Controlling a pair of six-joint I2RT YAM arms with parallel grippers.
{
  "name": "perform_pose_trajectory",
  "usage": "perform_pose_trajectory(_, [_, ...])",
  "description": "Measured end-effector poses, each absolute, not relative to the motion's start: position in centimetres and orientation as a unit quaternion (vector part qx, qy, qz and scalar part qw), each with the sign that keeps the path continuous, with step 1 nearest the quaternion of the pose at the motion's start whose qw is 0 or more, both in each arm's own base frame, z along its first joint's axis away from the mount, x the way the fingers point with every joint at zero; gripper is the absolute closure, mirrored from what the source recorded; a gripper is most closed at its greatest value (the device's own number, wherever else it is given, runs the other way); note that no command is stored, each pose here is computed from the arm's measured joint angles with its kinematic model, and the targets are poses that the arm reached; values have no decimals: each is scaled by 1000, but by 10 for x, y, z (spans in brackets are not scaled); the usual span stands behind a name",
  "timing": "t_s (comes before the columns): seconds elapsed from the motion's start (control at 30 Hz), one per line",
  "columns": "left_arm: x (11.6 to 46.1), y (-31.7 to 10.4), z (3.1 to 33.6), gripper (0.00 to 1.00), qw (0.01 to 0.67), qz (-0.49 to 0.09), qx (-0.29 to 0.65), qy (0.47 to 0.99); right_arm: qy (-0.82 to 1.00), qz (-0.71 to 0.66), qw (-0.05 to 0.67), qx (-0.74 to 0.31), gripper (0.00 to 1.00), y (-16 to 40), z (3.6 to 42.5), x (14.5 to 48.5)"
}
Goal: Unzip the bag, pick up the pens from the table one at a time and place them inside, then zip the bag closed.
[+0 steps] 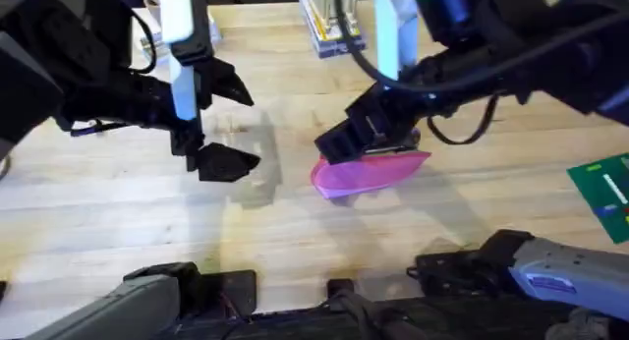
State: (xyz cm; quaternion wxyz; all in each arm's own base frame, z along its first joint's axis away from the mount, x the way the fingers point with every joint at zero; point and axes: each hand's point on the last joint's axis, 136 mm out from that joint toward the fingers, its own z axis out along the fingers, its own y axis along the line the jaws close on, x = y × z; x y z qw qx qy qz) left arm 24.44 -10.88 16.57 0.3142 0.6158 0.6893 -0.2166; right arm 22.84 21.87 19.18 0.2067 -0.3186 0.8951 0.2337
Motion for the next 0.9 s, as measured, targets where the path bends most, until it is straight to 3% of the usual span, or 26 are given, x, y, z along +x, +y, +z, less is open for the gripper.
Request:
perform_pose_trajectory(0.37, [253,-88,166,7,326,-201,591,710,890,227,160,-362,4,250,165,231])
perform_pose_trajectory(0.67, [253,-88,166,7,326,-201,591,710,885,227,168,-370,4,255,163,238])
perform_pose_trajectory(0.8, [253,-88,166,7,326,-201,591,710,899,211,111,-366,4,256,126,238])
perform_pose_trajectory(0.9, [253,-88,166,7,326,-201,591,710,903,207,94,-364,4,253,120,235])
